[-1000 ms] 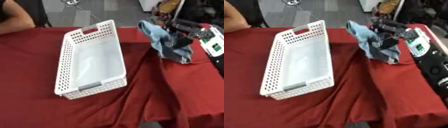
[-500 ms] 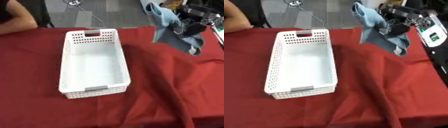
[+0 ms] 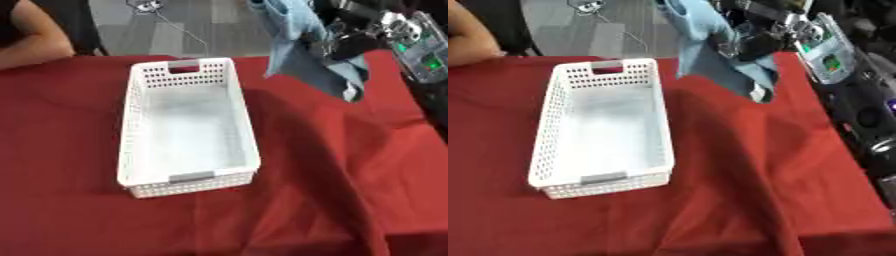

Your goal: Pick up objects on the table and place them in the box.

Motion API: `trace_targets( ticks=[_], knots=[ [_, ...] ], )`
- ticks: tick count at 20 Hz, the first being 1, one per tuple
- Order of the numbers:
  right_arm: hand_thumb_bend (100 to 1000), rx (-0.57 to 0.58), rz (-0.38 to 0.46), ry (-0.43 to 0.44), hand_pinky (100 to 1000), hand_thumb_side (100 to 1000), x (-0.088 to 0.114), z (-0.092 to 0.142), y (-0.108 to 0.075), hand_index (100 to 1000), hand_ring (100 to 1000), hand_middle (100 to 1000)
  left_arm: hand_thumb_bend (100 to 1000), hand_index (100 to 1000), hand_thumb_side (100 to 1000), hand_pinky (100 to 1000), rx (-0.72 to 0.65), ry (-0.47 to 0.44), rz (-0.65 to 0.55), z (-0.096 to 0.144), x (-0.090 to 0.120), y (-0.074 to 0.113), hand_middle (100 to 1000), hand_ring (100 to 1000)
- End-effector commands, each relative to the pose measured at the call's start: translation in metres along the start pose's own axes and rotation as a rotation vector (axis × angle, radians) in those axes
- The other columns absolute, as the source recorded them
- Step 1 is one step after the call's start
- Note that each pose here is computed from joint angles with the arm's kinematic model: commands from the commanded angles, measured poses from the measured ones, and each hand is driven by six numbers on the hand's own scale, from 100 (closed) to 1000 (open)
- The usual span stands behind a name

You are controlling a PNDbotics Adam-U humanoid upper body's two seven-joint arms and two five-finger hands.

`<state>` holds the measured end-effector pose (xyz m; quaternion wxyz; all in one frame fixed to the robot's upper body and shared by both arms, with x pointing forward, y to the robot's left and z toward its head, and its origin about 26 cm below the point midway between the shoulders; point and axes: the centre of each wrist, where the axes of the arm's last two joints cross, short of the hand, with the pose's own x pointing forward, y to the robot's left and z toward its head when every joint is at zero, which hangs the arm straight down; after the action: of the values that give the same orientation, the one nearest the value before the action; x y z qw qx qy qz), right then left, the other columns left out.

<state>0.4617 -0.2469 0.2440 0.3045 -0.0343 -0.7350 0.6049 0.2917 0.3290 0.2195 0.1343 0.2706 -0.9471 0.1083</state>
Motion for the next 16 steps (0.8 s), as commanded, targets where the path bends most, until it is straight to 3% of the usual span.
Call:
trace_targets(
  ticks=[1,10,16],
  knots=[
    [100,0.214,0.222,-0.235,100,160,0.017,-0.020,-0.009,264,100,183,159,658,693,297,-0.009,-0.032,0.020,-0.008,0.006,-0.003,477,306],
    [100,0.155,0.295,-0.348,100,169,0.052,-0.061,-0.009,257,100,192,162,657,690,298,-0.018,-0.029,0.042,-0.008,0.006,-0.007,477,308],
    [100,0.221,0.378,-0.377,100,183,0.062,-0.082,0.011,260,100,203,163,657,688,299,-0.023,-0.033,0.055,-0.009,0.007,-0.009,477,308]
  ],
)
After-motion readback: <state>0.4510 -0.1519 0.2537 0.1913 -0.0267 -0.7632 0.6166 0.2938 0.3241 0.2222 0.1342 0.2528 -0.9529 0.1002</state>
